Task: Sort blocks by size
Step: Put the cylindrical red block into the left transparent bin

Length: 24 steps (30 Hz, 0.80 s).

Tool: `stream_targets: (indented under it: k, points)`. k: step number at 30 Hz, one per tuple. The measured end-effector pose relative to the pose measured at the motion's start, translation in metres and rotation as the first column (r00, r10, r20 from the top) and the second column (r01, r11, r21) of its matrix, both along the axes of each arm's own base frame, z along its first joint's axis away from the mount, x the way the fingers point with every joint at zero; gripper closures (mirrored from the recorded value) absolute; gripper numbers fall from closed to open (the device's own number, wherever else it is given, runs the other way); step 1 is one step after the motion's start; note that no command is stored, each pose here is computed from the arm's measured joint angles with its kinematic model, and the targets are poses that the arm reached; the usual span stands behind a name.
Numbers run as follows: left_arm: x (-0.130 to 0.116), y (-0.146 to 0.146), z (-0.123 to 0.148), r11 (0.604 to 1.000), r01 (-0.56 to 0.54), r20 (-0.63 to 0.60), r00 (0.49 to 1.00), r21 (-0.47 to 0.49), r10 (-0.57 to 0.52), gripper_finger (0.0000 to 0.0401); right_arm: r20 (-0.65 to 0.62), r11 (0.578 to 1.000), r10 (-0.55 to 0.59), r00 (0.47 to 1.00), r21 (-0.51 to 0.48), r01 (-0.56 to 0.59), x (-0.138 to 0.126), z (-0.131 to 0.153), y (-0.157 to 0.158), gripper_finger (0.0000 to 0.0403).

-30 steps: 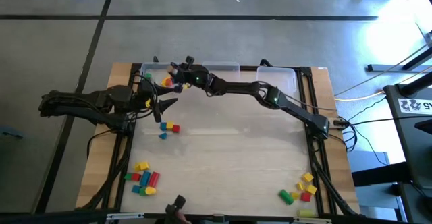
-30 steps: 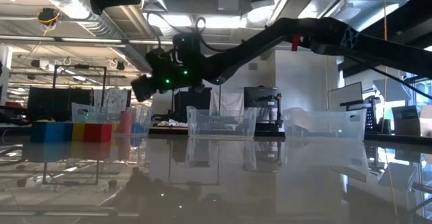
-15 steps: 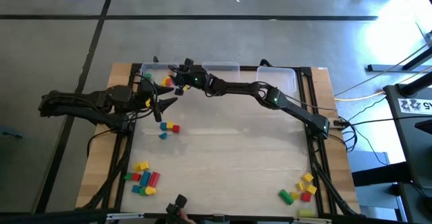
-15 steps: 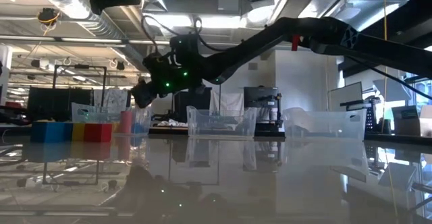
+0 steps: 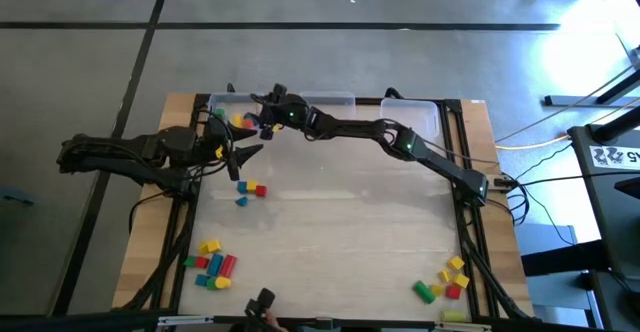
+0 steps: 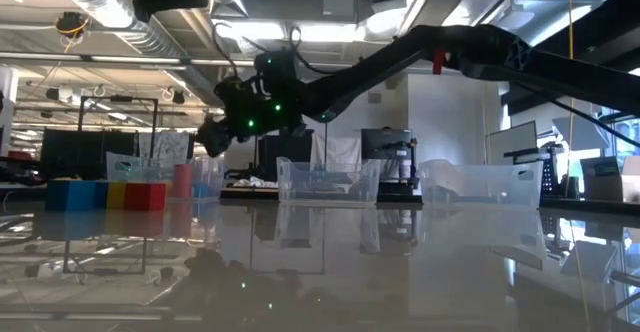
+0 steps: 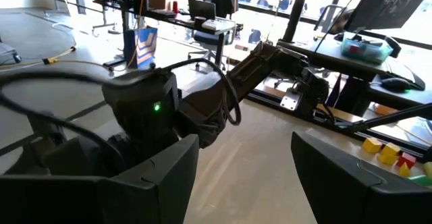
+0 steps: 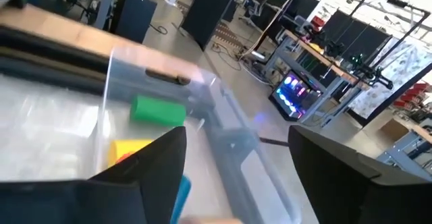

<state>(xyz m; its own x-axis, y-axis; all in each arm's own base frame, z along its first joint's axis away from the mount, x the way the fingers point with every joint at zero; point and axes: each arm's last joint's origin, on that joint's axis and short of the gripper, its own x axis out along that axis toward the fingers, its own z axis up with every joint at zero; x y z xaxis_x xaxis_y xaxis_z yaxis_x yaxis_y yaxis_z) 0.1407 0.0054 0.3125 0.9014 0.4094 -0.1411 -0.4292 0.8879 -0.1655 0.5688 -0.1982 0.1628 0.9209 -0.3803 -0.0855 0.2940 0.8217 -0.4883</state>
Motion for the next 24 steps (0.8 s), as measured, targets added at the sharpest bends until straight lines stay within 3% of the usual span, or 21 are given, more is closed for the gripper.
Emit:
stream_targets:
  k: [5,13,24]
  points:
    - [0.000,0.000,-0.001,1.000,-0.002,-0.009,1.000,-0.012,0.002,0.0166,0.006,1.000,0.006,1.000,-0.030,-0.005,-0.006,0.037,0.002,0.0144]
    - [0.000,0.000,-0.003,0.999,0.006,-0.043,0.999,0.033,-0.005,0.0166,-0.205,0.994,0.042,0.978,-0.089,-0.061,-0.026,0.087,0.009,0.0154]
    - [0.001,-0.001,-0.003,0.999,0.015,-0.050,0.999,0.038,-0.013,0.0166,-0.338,0.985,0.054,0.940,-0.137,-0.106,-0.073,0.171,0.025,0.0153]
